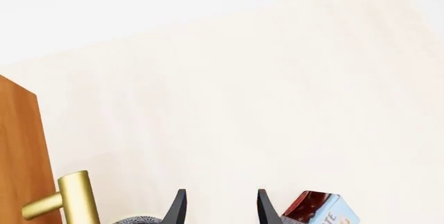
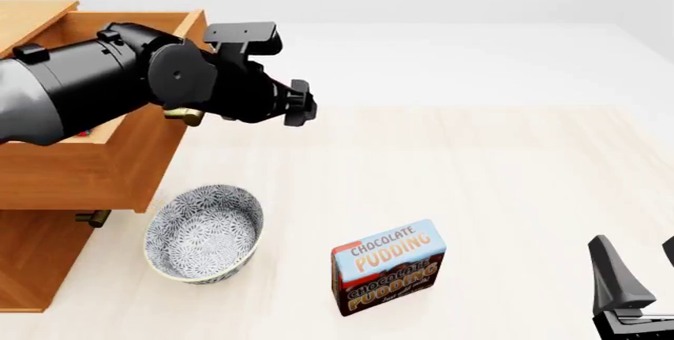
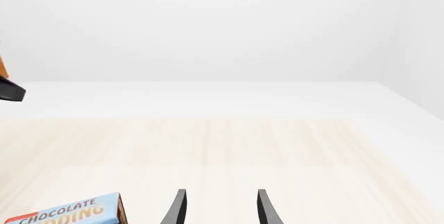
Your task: Put the butter at the back in the top drawer of the cabinet and close it.
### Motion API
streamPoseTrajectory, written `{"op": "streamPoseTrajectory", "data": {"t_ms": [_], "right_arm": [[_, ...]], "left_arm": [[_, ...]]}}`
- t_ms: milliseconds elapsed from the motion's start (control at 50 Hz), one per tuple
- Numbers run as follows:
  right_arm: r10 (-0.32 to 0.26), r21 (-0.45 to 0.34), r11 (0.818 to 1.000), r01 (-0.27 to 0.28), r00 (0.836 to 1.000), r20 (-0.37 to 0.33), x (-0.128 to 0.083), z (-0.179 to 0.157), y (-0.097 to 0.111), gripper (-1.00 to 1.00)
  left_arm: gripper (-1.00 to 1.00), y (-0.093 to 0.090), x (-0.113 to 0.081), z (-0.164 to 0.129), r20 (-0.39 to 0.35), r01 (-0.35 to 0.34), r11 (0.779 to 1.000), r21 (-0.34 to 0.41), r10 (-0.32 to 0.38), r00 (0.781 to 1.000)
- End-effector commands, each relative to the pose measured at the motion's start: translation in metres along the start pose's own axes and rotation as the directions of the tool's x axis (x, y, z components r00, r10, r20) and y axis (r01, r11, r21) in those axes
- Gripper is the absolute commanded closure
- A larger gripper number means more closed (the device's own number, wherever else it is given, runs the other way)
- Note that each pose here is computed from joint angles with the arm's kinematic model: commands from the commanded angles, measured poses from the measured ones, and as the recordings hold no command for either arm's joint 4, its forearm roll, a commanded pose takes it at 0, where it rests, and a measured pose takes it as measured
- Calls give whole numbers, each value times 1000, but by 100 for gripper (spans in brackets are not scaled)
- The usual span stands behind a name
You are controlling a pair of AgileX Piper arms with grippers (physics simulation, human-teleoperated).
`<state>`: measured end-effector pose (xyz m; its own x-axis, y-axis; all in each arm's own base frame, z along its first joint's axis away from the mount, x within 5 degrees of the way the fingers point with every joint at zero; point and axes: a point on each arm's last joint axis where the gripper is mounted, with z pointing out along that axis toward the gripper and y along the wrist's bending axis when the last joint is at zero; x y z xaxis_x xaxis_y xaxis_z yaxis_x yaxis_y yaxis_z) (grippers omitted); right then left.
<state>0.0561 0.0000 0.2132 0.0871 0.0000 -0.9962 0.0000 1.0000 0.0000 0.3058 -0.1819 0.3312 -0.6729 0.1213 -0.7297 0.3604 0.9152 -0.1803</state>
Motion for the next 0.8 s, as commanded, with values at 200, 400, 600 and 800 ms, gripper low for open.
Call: {"op": "streamPoseTrajectory", "data": {"t_ms": [200,400,600,800], "right_arm": [[0,0,1000,0,1000,0,0,0,0,-100],[0,0,1000,0,1000,0,0,0,0,-100],[0,0,1000,0,1000,0,0,0,0,-100],[0,0,1000,0,1000,0,0,0,0,-100]], "left_arm": [[-100,28,5,15,-42,28,998,-65,-31,999],[-100,38,8,16,-54,43,995,-87,-48,997],[-100,57,10,7,-51,63,990,-128,-70,996],[-100,69,11,-3,-39,80,985,-153,-87,995]]}}
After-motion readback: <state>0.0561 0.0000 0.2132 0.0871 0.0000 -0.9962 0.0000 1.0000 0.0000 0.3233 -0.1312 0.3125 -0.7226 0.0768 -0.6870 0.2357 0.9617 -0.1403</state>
